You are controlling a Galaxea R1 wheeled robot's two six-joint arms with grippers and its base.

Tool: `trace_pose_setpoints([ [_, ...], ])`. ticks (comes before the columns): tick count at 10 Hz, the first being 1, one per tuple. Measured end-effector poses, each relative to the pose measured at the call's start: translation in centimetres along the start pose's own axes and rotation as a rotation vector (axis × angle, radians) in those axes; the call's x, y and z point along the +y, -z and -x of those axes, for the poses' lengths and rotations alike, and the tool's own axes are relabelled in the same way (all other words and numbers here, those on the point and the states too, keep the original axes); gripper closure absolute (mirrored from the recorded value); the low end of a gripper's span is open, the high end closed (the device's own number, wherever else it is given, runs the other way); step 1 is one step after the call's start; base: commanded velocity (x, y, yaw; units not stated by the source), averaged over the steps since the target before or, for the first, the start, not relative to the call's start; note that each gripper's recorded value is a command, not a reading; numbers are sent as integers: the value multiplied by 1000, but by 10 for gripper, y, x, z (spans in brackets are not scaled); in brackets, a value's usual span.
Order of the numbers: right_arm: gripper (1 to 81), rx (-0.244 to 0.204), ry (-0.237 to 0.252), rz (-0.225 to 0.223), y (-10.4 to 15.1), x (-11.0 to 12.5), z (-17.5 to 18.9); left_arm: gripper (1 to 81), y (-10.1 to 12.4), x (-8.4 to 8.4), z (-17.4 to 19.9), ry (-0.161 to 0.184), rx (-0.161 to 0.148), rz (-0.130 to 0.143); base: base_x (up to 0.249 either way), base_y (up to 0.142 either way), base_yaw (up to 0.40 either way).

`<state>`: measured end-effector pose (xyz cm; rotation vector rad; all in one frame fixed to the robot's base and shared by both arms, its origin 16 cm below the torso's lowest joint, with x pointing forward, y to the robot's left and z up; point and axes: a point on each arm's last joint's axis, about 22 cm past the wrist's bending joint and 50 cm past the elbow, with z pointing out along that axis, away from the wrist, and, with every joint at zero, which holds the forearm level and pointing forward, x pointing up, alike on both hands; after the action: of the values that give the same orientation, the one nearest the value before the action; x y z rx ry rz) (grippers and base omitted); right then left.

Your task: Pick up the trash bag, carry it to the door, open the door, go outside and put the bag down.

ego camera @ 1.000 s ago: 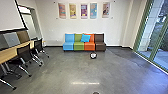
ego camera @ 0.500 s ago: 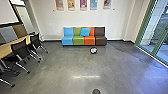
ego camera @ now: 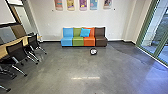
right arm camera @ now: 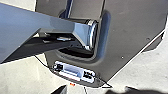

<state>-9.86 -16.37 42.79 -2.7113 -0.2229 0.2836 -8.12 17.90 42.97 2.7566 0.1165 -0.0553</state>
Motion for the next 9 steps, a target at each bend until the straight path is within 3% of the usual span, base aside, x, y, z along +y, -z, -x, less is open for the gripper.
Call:
trace_pose_setpoints([
  [9,10,0,0,-5,-1,-4,0,10,-2,7,0,0,1,8,188,0,0],
])
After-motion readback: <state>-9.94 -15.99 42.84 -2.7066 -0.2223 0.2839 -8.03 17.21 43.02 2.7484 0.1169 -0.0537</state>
